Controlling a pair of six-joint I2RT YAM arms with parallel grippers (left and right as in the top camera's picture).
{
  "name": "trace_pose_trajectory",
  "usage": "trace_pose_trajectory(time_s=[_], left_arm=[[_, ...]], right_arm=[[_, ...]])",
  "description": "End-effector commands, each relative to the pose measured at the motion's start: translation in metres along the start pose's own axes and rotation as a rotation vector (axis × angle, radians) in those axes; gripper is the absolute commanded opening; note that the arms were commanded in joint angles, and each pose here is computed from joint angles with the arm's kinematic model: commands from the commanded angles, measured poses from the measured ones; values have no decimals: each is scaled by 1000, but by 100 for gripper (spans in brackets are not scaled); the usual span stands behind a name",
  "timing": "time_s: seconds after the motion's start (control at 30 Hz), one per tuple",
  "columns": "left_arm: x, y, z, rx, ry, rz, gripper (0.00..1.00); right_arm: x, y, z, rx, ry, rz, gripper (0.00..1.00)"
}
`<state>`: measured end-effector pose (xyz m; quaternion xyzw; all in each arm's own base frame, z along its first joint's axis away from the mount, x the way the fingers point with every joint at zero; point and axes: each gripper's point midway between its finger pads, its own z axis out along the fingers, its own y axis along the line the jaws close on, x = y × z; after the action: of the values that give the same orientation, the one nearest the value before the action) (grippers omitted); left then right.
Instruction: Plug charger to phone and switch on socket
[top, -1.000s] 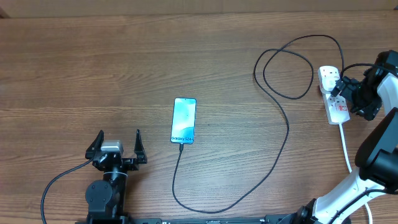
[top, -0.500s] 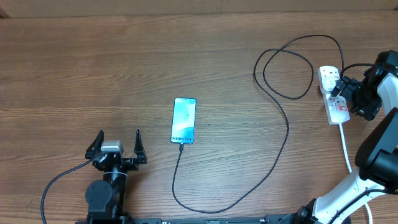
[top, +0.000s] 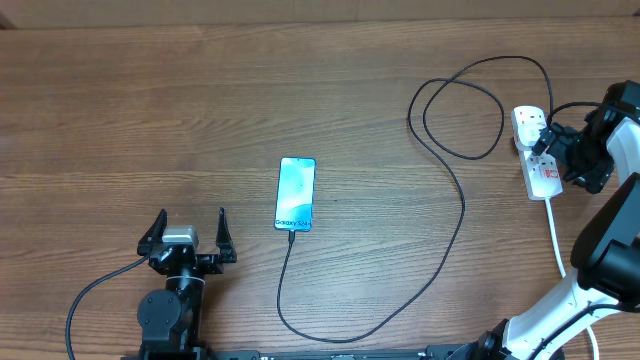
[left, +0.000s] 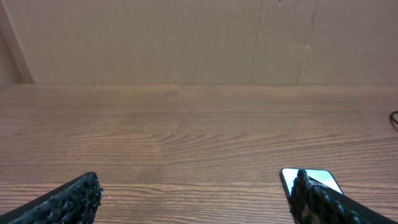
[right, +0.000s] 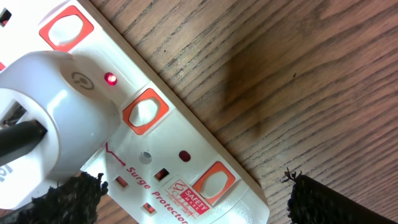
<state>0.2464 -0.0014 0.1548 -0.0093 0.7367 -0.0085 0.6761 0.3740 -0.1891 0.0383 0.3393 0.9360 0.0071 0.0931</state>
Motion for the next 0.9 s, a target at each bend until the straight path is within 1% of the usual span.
trace_pose_trajectory(time_s=[0.0,0.63,0.87], left_arm=[[-1,0,0,3,-9,-19,100],[-1,0,0,4,-9,-19,100],[-1,0,0,3,-9,-19,100]], right_arm=[[-13,9,-11,-29,-47,-6,100],[-31,17,-102,-77,-266,-16,100],[-30,30,-170,-122,-423,-48,100]])
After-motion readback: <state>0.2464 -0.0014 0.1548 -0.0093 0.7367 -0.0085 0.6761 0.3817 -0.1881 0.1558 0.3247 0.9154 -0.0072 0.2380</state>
